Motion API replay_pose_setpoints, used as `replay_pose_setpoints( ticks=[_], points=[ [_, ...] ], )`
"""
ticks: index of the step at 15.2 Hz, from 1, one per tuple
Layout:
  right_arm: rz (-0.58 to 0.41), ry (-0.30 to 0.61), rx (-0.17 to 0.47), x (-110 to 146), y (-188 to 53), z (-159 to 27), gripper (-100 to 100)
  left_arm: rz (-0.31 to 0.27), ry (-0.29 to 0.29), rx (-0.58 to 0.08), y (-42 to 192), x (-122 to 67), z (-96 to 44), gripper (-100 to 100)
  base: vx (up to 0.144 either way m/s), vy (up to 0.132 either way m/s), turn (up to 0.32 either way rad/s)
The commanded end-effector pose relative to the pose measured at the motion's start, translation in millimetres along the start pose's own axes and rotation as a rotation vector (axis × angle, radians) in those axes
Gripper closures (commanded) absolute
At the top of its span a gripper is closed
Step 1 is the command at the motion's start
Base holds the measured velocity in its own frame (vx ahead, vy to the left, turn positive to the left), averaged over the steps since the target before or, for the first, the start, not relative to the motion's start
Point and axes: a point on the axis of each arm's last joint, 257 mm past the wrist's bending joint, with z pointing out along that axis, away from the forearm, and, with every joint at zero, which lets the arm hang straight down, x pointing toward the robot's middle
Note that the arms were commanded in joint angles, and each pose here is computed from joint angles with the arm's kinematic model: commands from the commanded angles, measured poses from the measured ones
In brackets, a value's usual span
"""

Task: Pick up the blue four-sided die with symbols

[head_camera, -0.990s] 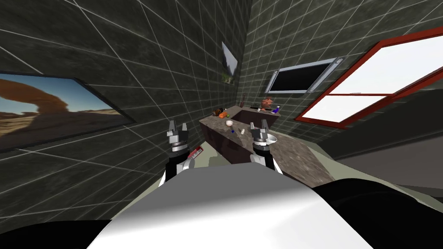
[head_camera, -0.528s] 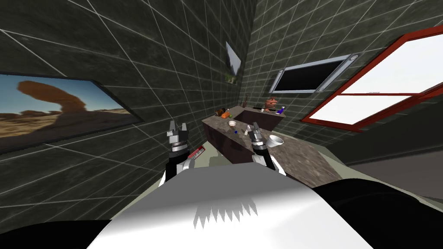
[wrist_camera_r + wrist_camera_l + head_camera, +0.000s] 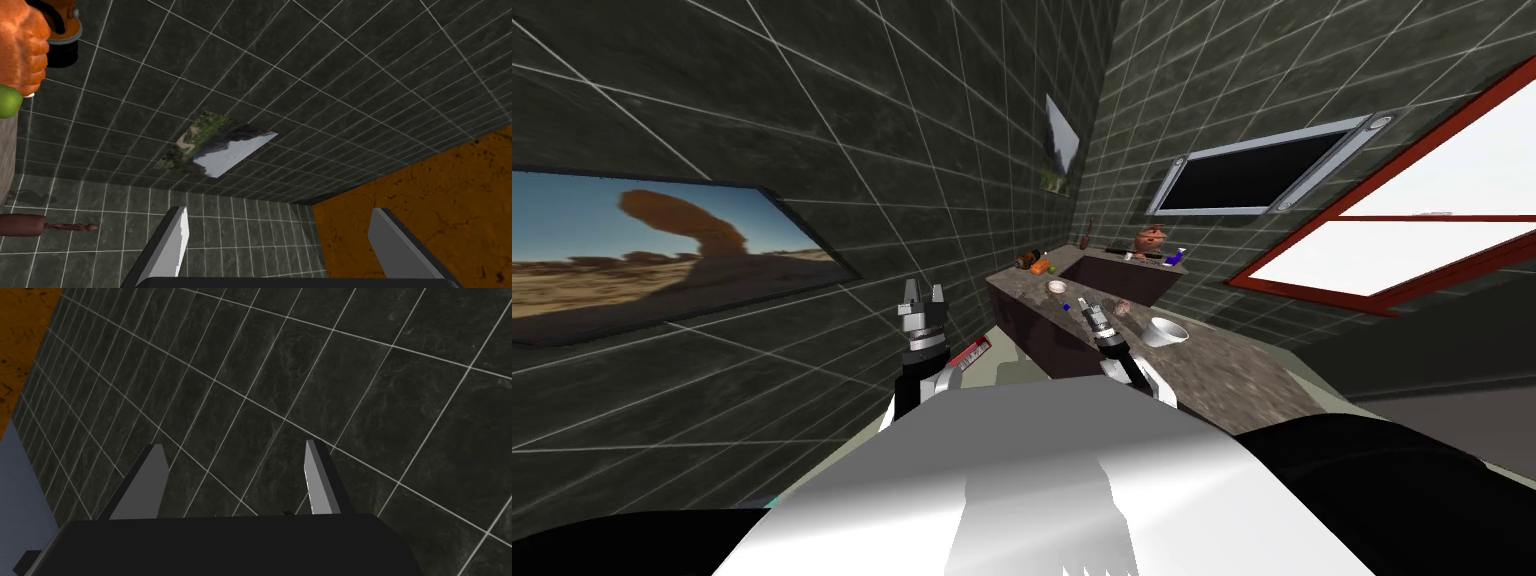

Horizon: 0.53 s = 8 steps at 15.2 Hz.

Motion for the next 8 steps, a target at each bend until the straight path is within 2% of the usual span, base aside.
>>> replay_pose_setpoints(
  ticks=[1,2,3,4,5,6,7,8],
  points=[
    [-0.072,0.056,0.052,4,-24,-5.3,-100,0.000,0.000,0.000,0,0.0,0.0,0,0.029,0.071,0.093],
    [-0.073,0.057,0.056,4,-25,-5.9,-100,0.000,0.000,0.000,0,0.0,0.0,0,0.030,0.063,0.084],
    [-0.127,0.097,0.089,5,-41,-9.9,-100,0.000,0.000,0.000,0,0.0,0.0,0,0.025,0.073,0.115],
    [-0.128,0.098,0.095,5,-44,-11.1,-100,0.000,0.000,0.000,0,0.0,0.0,0,0.028,0.072,0.076],
    [-0.185,0.140,0.117,6,-55,-13.4,-100,0.000,0.000,0.000,0,0.0,0.0,0,0.034,0.084,0.096],
    [-0.185,0.140,0.136,5,-63,-17.3,-100,0.000,0.000,0.000,0,0.0,0.0,0,0.036,0.083,0.075],
    [-0.243,0.180,0.163,4,-77,-21.3,-100,0.000,0.000,0.000,0,0.0,0.0,0,0.047,0.076,0.087],
    [-0.245,0.182,0.176,3,-82,-24.3,-100,0.000,0.000,0.000,0,0.0,0.0,0,0.038,0.065,0.085]
  ],
)
